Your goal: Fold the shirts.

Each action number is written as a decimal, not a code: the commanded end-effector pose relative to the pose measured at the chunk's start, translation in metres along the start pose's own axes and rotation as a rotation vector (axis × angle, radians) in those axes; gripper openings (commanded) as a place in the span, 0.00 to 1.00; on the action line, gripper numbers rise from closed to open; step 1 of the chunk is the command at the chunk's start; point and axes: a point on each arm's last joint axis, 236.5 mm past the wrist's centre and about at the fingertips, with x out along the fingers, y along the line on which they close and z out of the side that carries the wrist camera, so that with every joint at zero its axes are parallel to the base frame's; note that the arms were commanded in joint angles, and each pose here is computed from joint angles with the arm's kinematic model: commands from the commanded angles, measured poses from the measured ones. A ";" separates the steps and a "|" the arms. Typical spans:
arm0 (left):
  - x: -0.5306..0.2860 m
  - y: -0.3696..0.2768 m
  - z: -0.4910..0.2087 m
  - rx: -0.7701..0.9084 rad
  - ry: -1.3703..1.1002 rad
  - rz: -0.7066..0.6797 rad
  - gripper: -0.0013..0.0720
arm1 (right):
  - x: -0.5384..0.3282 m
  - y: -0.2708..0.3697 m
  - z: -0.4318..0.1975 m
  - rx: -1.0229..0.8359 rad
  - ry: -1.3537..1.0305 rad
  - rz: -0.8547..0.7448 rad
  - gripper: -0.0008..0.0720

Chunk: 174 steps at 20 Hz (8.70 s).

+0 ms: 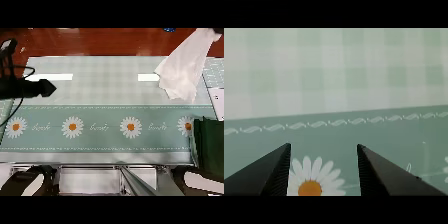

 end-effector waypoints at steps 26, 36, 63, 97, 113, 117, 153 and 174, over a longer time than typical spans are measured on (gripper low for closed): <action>-0.025 -0.007 -0.060 -0.087 -0.109 -0.050 0.71 | -0.063 0.403 -0.302 -0.334 0.599 0.843 0.05; 0.009 0.016 -0.074 -0.120 0.008 -0.001 0.71 | 0.014 0.245 -0.249 -0.375 0.598 0.401 0.57; 0.186 -0.090 -0.097 -0.469 0.327 -0.538 0.03 | -0.084 0.080 -0.468 0.510 0.941 0.239 0.57; -0.321 -0.143 0.091 0.293 -0.620 -0.287 0.03 | -0.355 0.115 0.006 -0.197 -0.363 0.295 0.05; -0.007 -0.019 -0.071 -0.294 0.071 -0.249 0.03 | -0.142 0.096 -0.232 0.006 0.419 0.247 0.05; 0.071 0.001 -0.025 -0.392 -0.010 -0.249 0.03 | -0.044 0.094 -0.248 0.043 0.481 0.214 0.04; 0.142 0.092 -0.154 -0.684 0.508 -0.173 0.71 | -0.072 0.027 -0.438 0.551 0.881 0.150 0.57; 0.148 0.058 -0.164 -0.539 0.580 -0.229 0.03 | -0.083 0.186 -0.495 0.458 1.126 0.459 0.29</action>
